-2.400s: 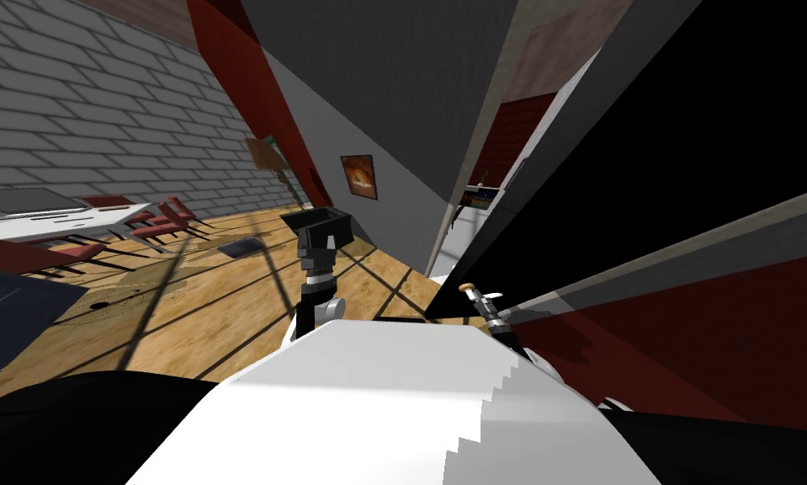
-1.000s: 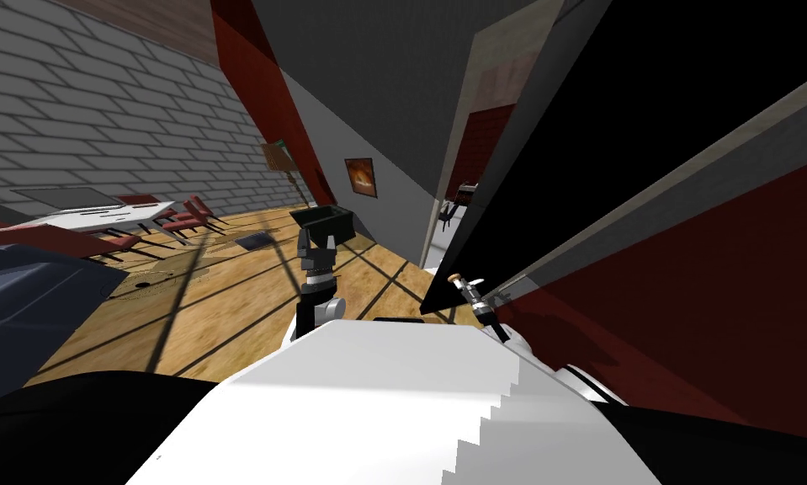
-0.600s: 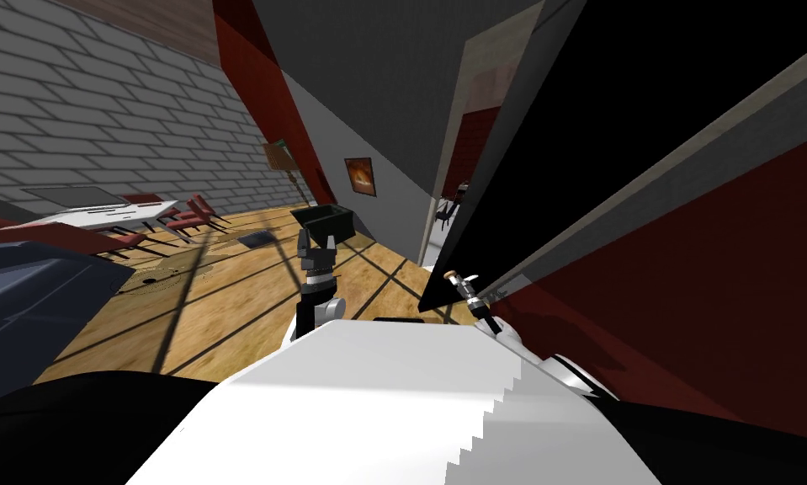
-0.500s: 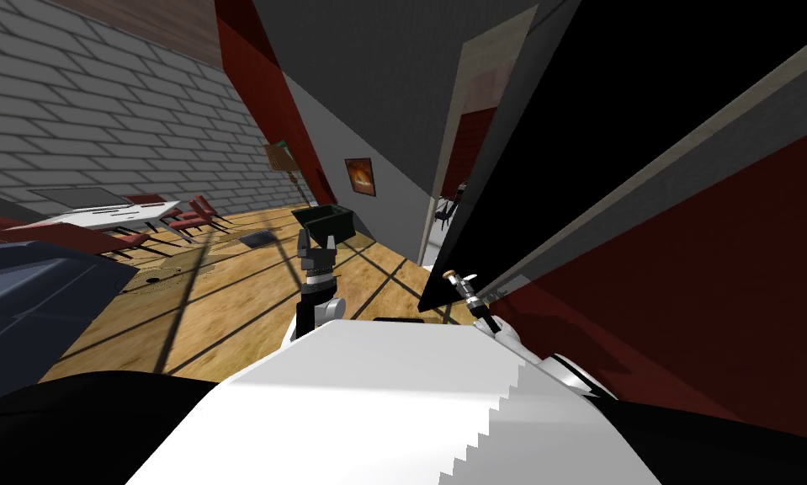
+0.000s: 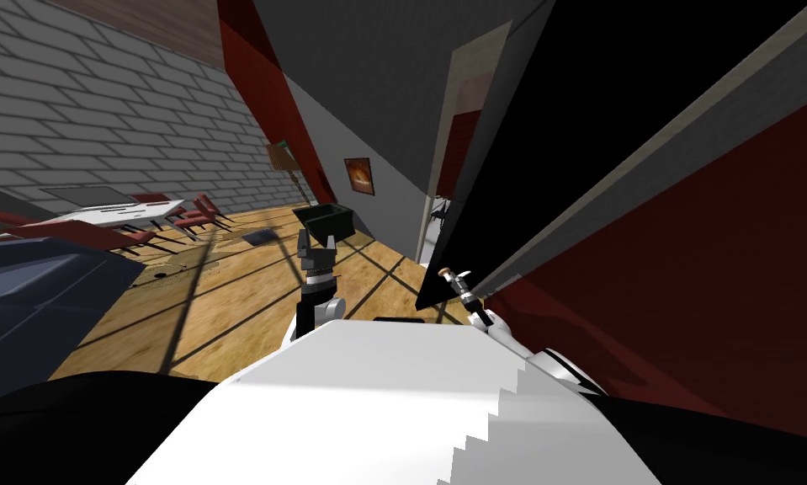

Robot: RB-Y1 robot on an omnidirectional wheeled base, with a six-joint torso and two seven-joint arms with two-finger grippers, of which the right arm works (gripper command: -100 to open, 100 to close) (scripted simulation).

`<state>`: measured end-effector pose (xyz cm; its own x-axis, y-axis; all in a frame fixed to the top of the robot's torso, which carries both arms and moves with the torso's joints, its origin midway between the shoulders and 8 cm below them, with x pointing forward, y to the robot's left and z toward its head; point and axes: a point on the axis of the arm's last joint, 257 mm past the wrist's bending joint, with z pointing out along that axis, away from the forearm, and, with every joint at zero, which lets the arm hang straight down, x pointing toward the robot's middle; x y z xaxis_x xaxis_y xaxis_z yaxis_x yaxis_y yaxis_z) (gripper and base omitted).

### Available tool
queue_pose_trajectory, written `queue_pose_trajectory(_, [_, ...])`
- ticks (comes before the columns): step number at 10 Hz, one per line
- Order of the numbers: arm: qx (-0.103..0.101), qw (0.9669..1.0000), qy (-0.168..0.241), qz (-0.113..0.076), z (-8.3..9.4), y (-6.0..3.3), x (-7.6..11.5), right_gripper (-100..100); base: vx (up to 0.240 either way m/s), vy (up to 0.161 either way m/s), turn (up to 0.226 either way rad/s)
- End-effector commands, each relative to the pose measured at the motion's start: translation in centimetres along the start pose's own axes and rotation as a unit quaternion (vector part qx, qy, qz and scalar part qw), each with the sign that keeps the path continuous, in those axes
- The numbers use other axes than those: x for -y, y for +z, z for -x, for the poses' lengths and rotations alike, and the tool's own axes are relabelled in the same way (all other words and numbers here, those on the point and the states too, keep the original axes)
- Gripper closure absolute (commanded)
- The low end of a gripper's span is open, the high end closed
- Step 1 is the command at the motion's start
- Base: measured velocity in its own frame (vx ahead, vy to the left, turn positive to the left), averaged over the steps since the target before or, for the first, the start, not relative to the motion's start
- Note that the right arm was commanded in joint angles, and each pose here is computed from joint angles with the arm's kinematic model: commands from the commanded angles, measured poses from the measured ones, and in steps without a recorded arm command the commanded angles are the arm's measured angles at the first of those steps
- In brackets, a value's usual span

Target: Pull the door open

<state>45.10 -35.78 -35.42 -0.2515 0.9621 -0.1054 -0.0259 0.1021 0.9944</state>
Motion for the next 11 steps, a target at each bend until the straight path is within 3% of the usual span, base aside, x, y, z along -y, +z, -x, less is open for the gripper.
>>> queue_pose_trajectory(1, [-0.015, 0.9999, 0.003, 0.001, -1.9, 1.42, 0.1, 100, -0.096, -0.150, 0.020])
queue_pose_trajectory(2, [-0.019, 0.9998, 0.002, 0.002, -2.3, 2.10, -0.2, 100, -0.057, -0.157, 0.030])
queue_pose_trajectory(3, [-0.013, 0.9999, 0.002, -0.001, -1.7, 1.52, 0.1, 100, -0.015, -0.063, 0.038])
queue_pose_trajectory(7, [-0.062, 0.9980, -0.003, 0.009, -3.5, -0.50, -0.2, 100, -0.081, 0.013, -0.081])
queue_pose_trajectory(10, [-0.091, 0.9958, -0.004, 0.013, -4.5, -1.87, -0.4, 100, -0.072, -0.045, -0.070])
queue_pose_trajectory(11, [-0.091, 0.9958, -0.004, 0.013, -4.5, -1.87, -0.4, 100, -0.017, -0.052, -0.042])
